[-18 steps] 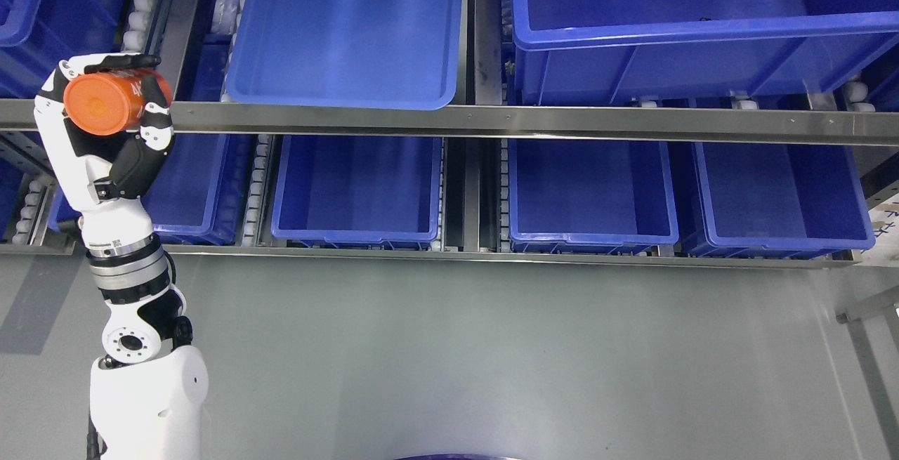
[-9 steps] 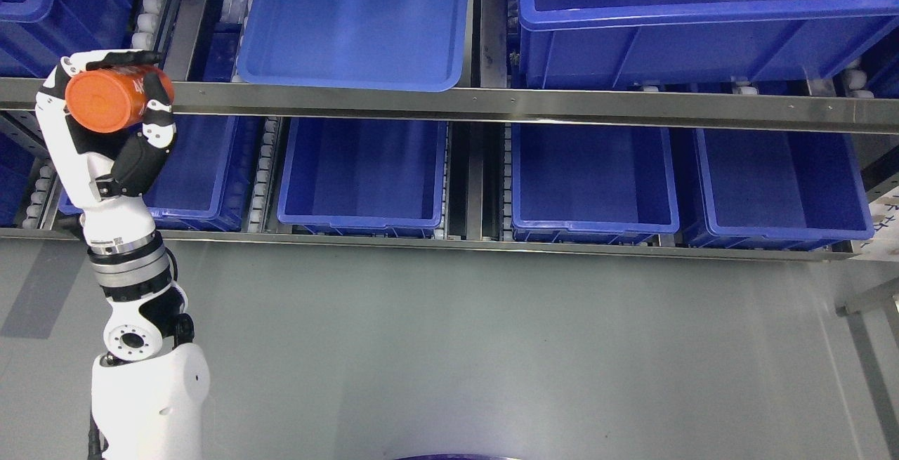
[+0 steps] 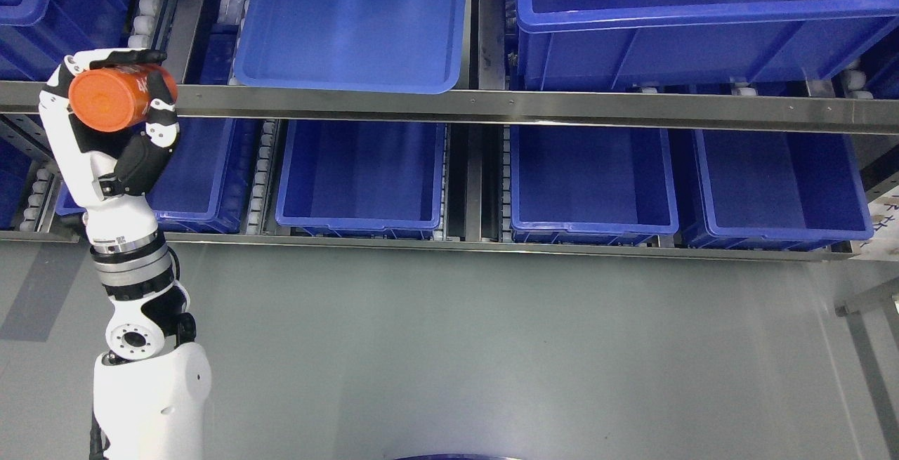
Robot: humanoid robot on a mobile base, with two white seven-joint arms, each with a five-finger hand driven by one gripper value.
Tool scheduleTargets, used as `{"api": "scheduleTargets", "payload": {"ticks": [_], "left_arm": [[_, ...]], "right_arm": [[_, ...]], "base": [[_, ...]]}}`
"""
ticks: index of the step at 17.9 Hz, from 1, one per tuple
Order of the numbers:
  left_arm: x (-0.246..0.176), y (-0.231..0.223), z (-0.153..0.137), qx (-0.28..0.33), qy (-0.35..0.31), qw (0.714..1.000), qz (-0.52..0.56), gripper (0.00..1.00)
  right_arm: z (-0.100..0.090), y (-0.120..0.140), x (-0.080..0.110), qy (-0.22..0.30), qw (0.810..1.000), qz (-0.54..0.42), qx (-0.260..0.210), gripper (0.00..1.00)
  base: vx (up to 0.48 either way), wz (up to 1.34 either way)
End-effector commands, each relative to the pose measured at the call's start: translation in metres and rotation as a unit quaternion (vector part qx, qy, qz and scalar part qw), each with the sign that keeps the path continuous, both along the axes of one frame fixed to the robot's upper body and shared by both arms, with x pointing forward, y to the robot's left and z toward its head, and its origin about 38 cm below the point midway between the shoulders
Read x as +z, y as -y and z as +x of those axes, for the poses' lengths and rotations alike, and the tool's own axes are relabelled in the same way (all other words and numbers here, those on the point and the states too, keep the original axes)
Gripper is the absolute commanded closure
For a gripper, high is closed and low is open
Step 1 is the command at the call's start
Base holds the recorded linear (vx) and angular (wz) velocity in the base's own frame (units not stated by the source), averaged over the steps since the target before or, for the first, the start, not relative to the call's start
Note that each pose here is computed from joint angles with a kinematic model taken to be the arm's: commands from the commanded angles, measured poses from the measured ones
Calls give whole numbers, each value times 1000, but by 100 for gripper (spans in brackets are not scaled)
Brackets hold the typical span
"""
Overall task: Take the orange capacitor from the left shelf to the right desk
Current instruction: 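Hold the orange cylinder raised in the left hand while backing away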
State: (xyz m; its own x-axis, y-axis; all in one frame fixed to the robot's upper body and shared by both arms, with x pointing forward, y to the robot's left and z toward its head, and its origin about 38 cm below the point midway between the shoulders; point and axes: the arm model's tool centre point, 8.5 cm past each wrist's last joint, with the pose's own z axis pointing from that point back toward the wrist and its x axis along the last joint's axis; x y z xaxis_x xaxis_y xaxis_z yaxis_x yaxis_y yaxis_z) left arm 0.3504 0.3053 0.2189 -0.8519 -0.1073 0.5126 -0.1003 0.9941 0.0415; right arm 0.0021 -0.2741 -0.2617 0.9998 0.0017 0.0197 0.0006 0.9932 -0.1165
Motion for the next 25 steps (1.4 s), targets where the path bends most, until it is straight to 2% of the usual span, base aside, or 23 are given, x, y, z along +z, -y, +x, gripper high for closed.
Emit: {"api": "scheduleTargets", "payload": {"ticks": [1, 16, 25], "left_arm": [[2, -1, 0, -3, 0, 1000, 9, 99], [11, 4, -2, -12, 15, 1000, 20, 99], [12, 34, 0, -56, 17, 998, 28, 98]], "right_arm": [[-6, 11, 1, 2, 1000, -9, -4, 0], [-7, 11, 1, 1, 1000, -9, -4, 0], [-6, 11, 1, 2, 1000, -9, -4, 0]], "base": [[0, 0], [2, -43], [-2, -151]]}}
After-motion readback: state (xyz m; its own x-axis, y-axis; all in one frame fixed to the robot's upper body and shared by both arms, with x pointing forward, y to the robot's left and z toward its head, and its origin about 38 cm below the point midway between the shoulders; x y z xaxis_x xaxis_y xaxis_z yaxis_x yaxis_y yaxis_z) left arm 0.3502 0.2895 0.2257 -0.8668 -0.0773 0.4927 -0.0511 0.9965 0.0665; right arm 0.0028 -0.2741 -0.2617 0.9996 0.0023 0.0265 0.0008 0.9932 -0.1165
